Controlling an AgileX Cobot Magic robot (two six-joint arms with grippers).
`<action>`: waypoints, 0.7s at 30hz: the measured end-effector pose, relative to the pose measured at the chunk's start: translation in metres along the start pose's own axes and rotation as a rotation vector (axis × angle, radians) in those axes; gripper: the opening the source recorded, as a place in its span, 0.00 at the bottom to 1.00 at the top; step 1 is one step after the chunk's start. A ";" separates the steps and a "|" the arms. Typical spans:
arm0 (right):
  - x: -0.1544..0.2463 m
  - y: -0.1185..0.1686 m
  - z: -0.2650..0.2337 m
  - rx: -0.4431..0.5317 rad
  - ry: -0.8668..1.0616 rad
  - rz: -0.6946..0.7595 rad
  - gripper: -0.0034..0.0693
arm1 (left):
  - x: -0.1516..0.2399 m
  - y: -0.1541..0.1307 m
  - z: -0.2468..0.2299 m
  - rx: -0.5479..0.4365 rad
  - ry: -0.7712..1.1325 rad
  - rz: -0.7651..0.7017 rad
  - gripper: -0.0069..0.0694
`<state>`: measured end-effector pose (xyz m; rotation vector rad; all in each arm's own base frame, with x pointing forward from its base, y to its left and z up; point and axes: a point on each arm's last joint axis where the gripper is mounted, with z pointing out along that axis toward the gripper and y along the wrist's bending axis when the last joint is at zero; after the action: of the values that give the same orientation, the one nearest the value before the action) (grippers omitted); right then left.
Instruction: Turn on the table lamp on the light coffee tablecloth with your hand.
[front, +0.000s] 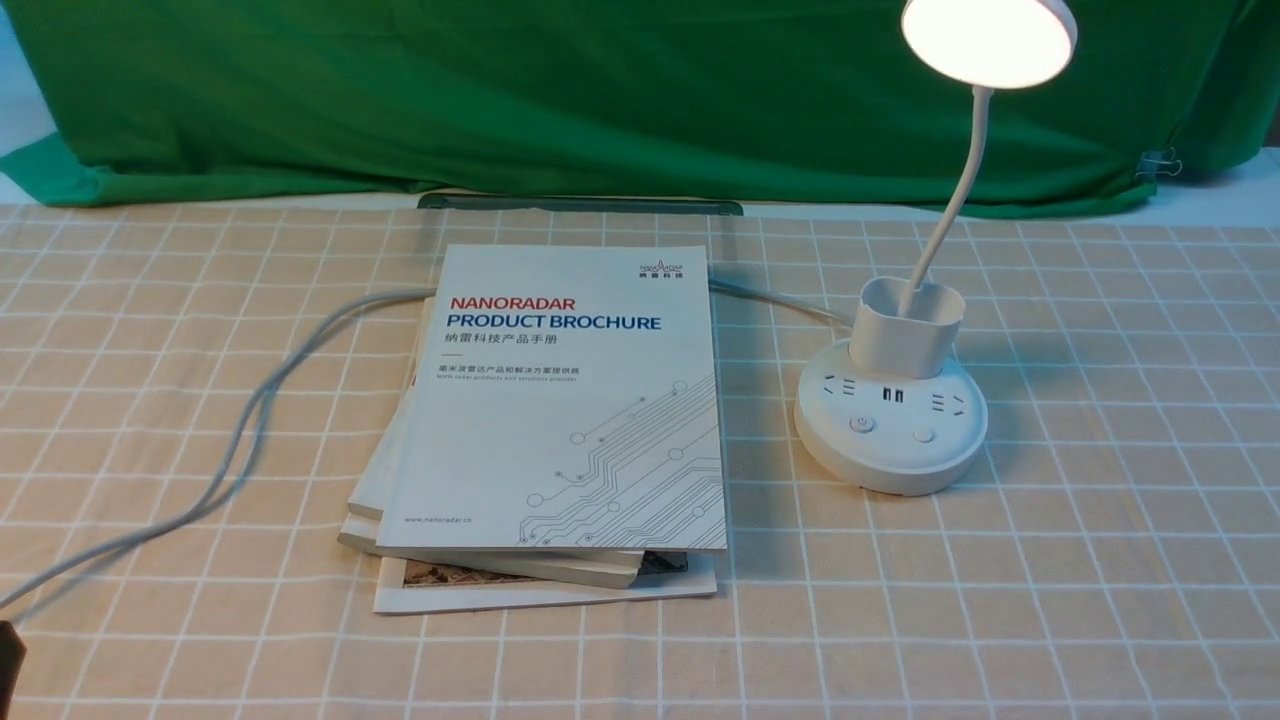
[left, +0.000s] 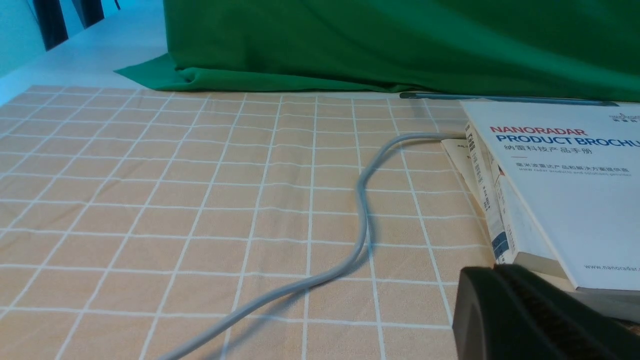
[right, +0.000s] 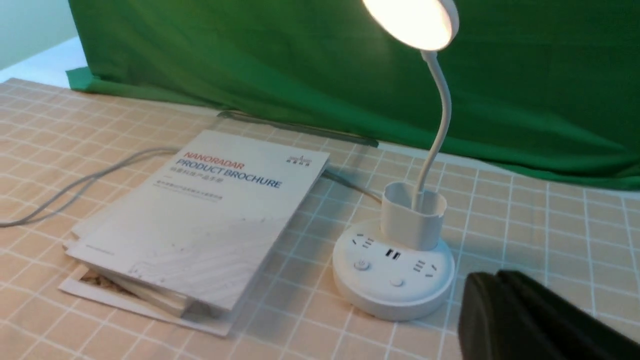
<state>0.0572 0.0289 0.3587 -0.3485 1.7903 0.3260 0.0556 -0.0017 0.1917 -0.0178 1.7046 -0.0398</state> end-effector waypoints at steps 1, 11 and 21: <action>0.000 0.000 0.000 -0.002 0.000 0.004 0.10 | 0.000 0.000 0.000 0.000 0.000 0.000 0.12; -0.007 -0.003 0.002 0.032 -0.118 -0.083 0.09 | 0.000 0.000 0.000 0.000 0.000 0.000 0.12; 0.083 -0.022 0.021 0.247 -0.354 -0.063 0.09 | 0.000 0.000 0.000 0.000 0.000 0.000 0.12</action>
<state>0.0648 0.0116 0.2722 -0.1592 1.4477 0.1107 0.0556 -0.0017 0.1917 -0.0178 1.7046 -0.0398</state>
